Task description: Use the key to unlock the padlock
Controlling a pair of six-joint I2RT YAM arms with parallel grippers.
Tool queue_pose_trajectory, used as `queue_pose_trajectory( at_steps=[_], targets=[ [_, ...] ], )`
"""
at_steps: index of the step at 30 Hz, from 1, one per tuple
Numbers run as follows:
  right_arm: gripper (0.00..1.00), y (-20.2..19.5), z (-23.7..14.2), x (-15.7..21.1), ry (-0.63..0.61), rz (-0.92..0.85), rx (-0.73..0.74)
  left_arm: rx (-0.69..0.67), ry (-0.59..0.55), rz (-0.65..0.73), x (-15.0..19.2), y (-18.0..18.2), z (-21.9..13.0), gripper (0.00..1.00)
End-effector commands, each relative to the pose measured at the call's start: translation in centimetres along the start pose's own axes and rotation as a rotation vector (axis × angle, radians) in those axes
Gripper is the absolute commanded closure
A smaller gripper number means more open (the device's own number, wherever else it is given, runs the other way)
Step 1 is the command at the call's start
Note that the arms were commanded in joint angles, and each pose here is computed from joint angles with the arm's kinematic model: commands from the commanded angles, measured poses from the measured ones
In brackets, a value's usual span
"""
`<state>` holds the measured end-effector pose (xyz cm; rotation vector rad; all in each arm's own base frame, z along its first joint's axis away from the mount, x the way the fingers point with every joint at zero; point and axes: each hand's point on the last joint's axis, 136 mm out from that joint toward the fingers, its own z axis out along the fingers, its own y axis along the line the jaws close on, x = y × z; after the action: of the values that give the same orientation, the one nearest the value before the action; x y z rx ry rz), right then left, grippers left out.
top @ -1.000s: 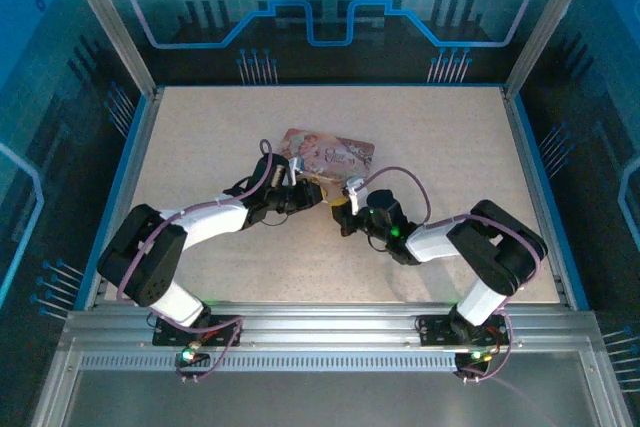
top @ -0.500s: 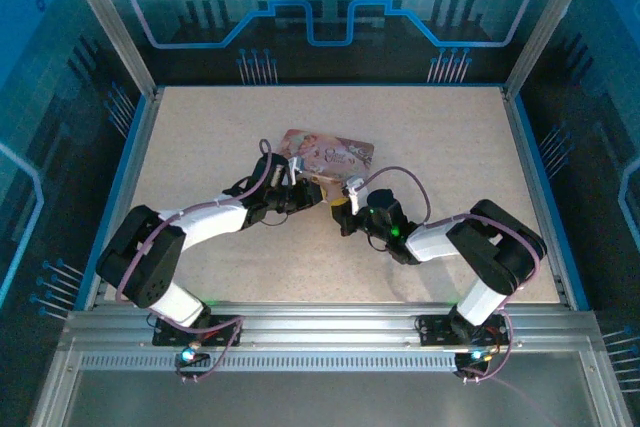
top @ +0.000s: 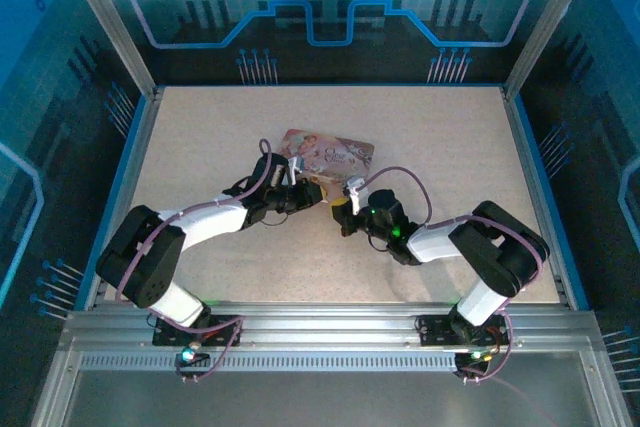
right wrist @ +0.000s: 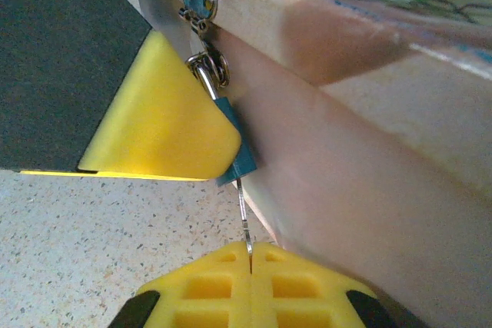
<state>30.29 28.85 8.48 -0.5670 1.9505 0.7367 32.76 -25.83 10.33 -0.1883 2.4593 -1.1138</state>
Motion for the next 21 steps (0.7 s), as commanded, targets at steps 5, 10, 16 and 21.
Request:
queue_pose_trajectory(
  at_steps=[5, 10, 16, 21],
  targets=[
    [1.0, 0.26, -0.64, -1.49, -0.054, 0.005, -0.017, 0.075, -0.029, 0.034, -1.1, -2.89, -0.82, 0.93],
    [1.0, 0.35, -0.73, -1.46, -0.055, 0.009, -0.022, 0.076, -0.031, 0.034, -1.15, -2.94, -0.86, 0.93],
    [1.0, 0.29, -0.72, -1.5, -0.058, 0.01, -0.02, 0.08, -0.03, 0.035, -1.2, -3.1, -0.89, 0.93],
    [1.0, 0.27, -0.63, -1.77, -0.067, 0.009, -0.018, 0.082, -0.026, 0.035, -1.17, -3.14, -0.84, 0.93]
  ],
)
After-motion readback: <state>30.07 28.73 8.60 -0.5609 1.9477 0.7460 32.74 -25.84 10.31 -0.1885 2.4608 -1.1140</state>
